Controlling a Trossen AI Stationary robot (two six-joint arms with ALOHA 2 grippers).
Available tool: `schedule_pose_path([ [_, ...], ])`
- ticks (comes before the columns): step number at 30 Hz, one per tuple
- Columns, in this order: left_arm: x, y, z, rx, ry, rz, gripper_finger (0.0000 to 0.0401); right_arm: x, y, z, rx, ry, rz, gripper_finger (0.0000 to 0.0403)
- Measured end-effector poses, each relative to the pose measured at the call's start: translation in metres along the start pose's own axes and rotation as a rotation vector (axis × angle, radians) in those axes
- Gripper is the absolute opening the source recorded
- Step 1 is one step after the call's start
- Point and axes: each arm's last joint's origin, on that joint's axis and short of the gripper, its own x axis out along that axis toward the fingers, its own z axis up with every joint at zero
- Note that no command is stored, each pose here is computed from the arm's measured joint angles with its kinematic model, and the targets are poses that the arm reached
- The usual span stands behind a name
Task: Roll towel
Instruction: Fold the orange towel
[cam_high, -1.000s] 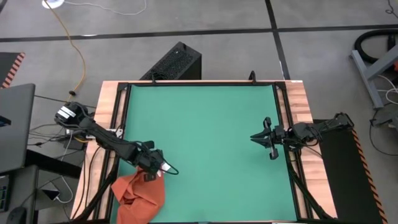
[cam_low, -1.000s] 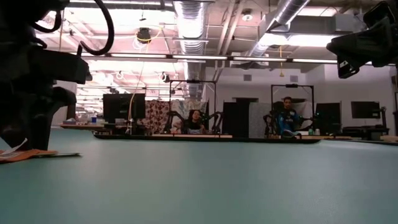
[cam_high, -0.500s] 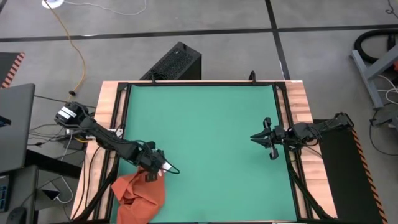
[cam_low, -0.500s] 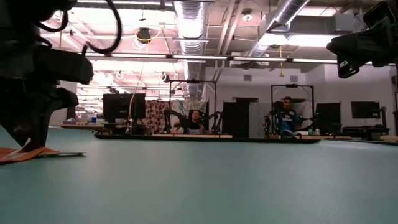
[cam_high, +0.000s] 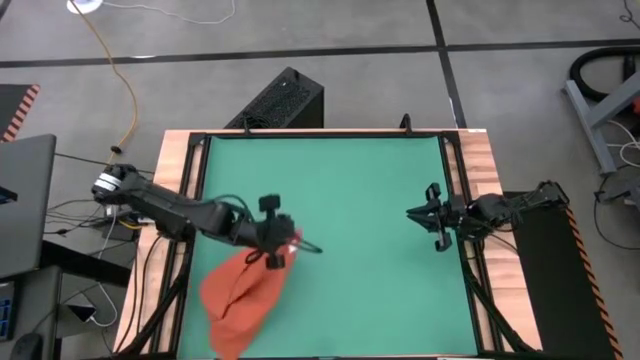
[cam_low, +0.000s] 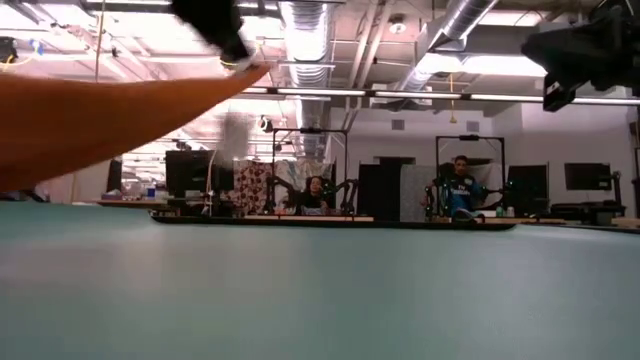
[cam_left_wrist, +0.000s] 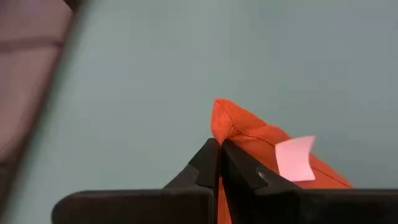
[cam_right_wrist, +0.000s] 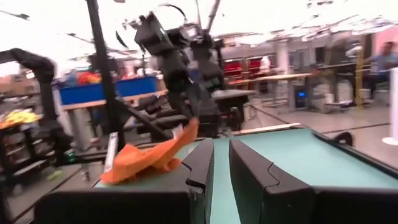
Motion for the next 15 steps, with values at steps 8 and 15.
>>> schedule_pose_path([
  [8,-0.028,0.046,0.057,0.07,-0.161,0.12,0.0,0.005,-0.005,-0.008,0.008,0.063,-0.191,0.0075],
  [15,-0.03,0.07,0.066,0.039,-0.176,0.179,0.0,0.017,-0.011,-0.032,0.15,0.232,-0.342,0.0075],
])
